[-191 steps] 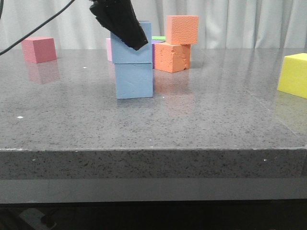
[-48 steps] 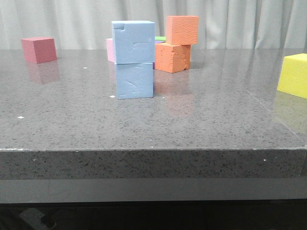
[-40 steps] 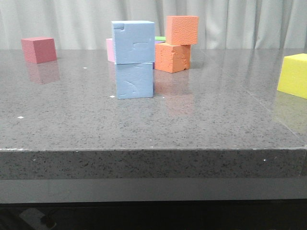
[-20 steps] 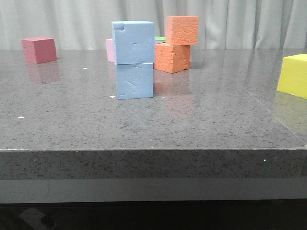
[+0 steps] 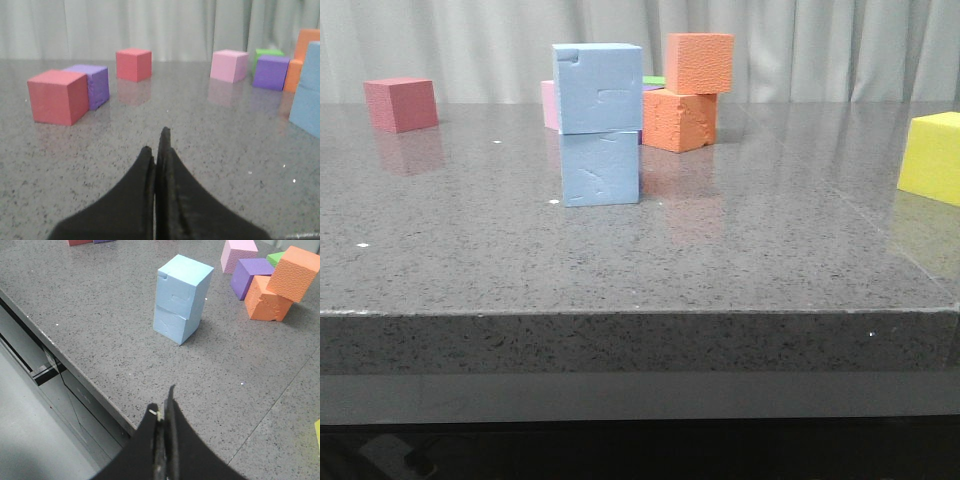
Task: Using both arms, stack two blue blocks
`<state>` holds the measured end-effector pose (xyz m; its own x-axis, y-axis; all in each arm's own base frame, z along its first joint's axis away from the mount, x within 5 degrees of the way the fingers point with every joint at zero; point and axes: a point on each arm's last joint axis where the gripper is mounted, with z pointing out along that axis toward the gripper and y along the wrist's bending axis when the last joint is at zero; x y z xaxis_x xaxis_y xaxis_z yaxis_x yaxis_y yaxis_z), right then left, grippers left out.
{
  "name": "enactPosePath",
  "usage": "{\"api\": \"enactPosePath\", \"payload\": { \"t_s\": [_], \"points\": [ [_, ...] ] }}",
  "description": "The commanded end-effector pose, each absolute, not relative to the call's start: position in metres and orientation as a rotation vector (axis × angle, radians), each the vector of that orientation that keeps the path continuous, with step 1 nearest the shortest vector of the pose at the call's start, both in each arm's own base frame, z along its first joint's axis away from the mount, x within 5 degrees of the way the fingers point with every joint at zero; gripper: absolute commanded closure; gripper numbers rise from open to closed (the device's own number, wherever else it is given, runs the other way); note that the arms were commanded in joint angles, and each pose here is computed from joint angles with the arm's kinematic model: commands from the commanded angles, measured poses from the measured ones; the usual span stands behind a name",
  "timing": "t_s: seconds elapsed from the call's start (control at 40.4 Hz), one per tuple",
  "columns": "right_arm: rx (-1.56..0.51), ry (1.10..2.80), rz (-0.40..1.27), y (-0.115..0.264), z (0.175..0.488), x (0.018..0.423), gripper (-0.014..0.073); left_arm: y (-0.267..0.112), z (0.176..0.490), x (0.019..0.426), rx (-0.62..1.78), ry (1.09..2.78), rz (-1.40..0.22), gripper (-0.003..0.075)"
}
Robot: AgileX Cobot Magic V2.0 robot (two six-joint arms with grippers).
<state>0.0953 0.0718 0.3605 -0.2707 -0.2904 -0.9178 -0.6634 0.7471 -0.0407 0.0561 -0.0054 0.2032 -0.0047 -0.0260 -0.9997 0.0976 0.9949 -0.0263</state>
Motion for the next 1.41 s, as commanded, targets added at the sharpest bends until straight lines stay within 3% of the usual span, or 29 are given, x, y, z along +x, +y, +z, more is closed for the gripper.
{"api": "enactPosePath", "payload": {
  "t_s": [0.0, 0.94, 1.162, 1.385],
  "points": [
    [-0.675, 1.774, 0.437, 0.071, 0.375, 0.097, 0.0723, -0.005, 0.214, 0.054, 0.042, 1.447, -0.118, 0.0741],
    [-0.672, 1.771, 0.437, 0.071, 0.375, 0.097, 0.0723, -0.006, 0.215, 0.054, 0.048, 1.431, -0.132, 0.0741],
    [-0.481, 1.729, 0.330, 0.046, 0.346, 0.087, 0.0723, -0.006, 0.215, 0.054, 0.048, 1.431, -0.132, 0.0741],
    [-0.197, 1.593, 0.117, 0.015, 0.286, 0.064, 0.0723, -0.006, 0.215, 0.054, 0.048, 1.431, -0.132, 0.0741]
  ]
}}
